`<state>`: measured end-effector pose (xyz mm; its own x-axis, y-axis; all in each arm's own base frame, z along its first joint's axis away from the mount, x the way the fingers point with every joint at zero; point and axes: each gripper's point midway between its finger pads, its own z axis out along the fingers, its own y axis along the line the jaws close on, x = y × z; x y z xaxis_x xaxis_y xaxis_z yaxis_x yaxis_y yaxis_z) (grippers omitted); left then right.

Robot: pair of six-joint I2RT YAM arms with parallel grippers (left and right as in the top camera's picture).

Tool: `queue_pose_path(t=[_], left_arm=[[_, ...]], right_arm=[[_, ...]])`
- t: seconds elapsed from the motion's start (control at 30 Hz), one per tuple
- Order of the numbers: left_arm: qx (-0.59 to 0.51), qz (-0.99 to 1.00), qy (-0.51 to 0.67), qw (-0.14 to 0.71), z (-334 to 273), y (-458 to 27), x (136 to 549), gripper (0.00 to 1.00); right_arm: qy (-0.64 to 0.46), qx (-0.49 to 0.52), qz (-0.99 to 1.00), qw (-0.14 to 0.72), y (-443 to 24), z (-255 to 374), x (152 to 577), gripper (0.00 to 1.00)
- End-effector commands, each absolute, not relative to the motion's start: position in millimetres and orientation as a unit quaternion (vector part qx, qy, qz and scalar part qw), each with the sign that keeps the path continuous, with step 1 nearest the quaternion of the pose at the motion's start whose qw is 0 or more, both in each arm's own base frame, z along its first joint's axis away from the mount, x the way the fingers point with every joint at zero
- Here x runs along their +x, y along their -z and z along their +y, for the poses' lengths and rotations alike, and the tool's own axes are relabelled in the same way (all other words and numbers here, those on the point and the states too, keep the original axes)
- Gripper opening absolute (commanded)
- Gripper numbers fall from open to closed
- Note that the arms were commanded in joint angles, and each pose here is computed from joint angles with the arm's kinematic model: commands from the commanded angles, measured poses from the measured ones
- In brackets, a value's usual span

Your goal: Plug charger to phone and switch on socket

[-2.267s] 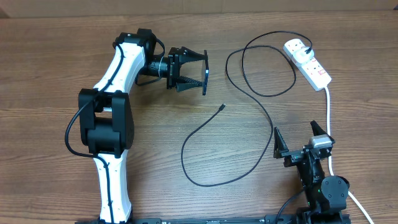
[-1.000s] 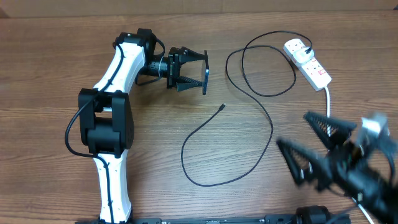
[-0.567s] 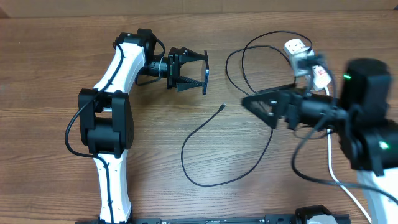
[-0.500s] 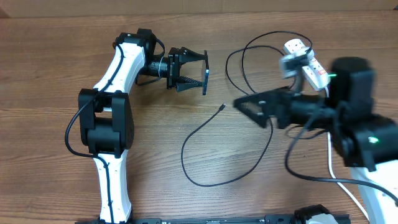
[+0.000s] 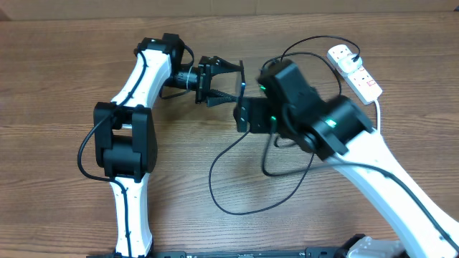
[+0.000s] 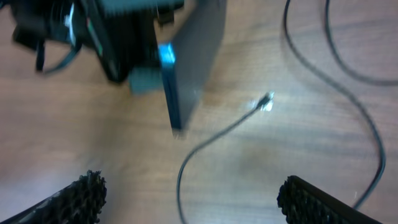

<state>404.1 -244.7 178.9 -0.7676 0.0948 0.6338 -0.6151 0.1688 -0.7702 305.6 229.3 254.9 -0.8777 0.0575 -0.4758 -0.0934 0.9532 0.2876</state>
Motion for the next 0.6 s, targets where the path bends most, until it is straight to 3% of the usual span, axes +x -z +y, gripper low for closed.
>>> queue_pose_path(t=[0.0,0.17,0.3,0.57], left_arm=[[0.168,-0.699,-0.629,0.296,-257.1,-189.9,401.5,0.63],[0.177,-0.697,-0.621,0.312,-262.1,-190.0,398.3,0.63],[0.195,-0.692,-0.612,0.330,-263.3,-190.1,397.5,0.64],[0.208,-0.688,-0.606,0.341,-263.3,-190.1,397.5,0.63]], right_arm=[[-0.109,0.053,0.946,0.300,-265.9,218.0,329.5,0.91],[-0.098,0.083,0.934,0.333,-272.1,213.4,343.5,0.86],[-0.099,0.084,0.933,0.335,-271.8,214.5,345.4,0.72],[-0.089,0.072,0.938,0.327,-257.2,224.7,345.5,0.69]])
